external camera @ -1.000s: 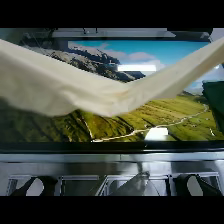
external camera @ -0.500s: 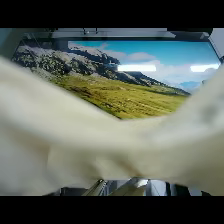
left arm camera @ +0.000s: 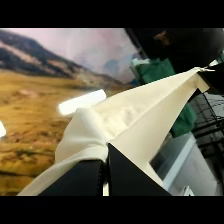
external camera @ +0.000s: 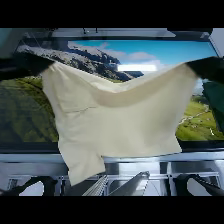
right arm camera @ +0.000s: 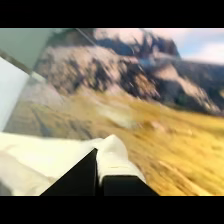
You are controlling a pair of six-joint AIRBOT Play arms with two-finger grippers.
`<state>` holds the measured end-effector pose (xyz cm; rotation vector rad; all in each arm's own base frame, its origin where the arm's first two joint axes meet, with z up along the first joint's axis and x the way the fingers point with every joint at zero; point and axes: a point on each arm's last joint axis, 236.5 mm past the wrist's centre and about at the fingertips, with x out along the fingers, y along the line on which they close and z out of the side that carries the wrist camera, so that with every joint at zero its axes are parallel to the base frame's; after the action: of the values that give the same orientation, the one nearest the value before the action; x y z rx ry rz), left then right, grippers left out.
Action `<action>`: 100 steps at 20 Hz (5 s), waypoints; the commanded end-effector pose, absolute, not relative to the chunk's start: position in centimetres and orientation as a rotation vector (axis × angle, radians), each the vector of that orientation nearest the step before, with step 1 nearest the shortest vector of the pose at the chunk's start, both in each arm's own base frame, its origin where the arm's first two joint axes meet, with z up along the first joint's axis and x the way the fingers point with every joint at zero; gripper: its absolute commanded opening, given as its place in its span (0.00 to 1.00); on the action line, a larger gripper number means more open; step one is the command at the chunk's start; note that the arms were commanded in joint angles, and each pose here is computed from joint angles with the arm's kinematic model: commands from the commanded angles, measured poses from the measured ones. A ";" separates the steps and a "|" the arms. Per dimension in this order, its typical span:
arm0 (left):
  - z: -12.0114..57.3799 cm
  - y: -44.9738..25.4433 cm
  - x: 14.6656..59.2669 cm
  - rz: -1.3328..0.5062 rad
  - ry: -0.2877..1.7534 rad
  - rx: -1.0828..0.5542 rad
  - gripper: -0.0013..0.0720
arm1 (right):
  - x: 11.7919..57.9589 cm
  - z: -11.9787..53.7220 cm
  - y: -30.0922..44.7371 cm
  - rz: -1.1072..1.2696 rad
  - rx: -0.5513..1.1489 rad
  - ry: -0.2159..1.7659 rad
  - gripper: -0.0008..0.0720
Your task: Fold the shirts.
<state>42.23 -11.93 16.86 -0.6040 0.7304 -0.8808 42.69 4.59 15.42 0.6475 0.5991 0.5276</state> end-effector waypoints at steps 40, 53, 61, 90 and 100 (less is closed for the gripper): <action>-9.6 -7.4 45.4 -0.613 1.325 -0.675 0.04 | 48.4 -8.6 -0.2 0.579 0.735 1.080 0.03; -5.1 -5.5 43.9 -0.704 1.391 -0.762 0.43 | 45.7 -8.2 -3.0 0.537 0.745 1.171 0.51; -3.2 -3.9 36.1 -0.624 1.574 -0.860 0.30 | 36.2 -3.4 -4.2 0.595 0.917 1.343 0.34; -11.5 -7.4 16.7 -0.233 1.652 -1.069 0.34 | 25.2 -12.3 2.0 0.352 0.774 1.503 0.79; -11.7 -8.2 21.4 -0.356 1.520 -1.195 0.34 | 25.1 -12.2 2.1 0.355 0.777 1.504 0.79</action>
<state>19.89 -8.70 -11.39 -1.2027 1.5785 -0.3634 23.25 3.74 -10.79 0.8246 1.5727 0.4525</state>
